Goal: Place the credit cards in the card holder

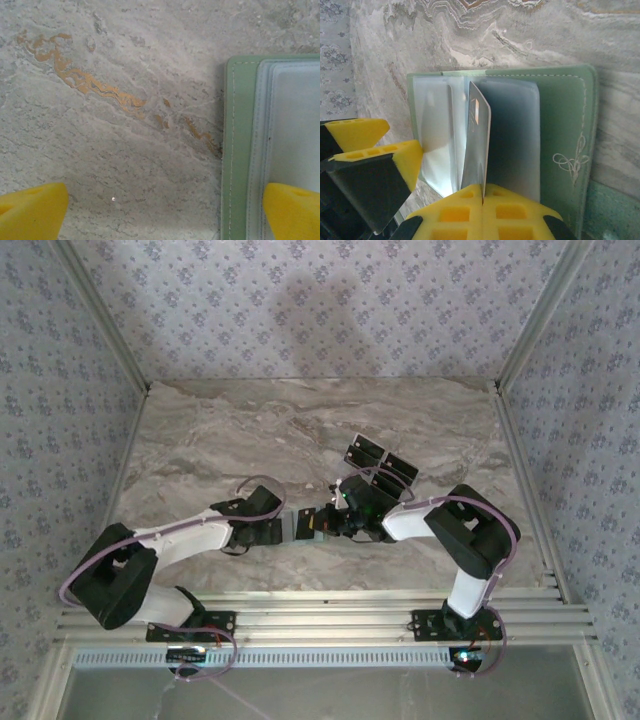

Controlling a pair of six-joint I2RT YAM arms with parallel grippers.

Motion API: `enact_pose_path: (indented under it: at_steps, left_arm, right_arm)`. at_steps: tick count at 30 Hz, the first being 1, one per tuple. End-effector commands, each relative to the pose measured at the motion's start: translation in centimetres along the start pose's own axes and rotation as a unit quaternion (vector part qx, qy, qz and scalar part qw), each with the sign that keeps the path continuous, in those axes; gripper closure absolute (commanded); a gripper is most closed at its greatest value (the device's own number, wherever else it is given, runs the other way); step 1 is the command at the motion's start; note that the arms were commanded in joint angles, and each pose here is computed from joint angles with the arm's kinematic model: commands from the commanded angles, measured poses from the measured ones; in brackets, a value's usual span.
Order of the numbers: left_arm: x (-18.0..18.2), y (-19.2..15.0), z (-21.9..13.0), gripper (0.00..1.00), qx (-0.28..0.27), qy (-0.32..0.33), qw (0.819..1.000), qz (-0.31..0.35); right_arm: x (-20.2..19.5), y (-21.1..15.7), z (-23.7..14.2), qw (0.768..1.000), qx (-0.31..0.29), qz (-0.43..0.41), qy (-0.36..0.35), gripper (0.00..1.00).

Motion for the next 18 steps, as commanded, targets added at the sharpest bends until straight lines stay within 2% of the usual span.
enact_pose_path:
  at_steps: [1,18]
  left_arm:
    - [1.6,-1.1,0.6,0.00,0.016,0.045,0.999,0.005]
    - [2.1,-1.5,0.4,0.00,0.017,0.049,0.999,-0.003]
  right_arm:
    - [-0.8,-0.5,-0.4,1.000,0.011,0.003,-0.021,1.00]
    - [3.2,1.5,-1.6,0.999,-0.009,-0.031,0.033,1.00]
Point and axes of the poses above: each hand's point on the last joint's axis, 136 mm out from that joint toward the fingers, its own z axis out along the fingers, its own x axis along the line the jaws close on, y = z × x, the point moved 1 cm from there along -z, back along the fingers, and after that the axes turned 1 degree about -z, right-handed, at the moved point
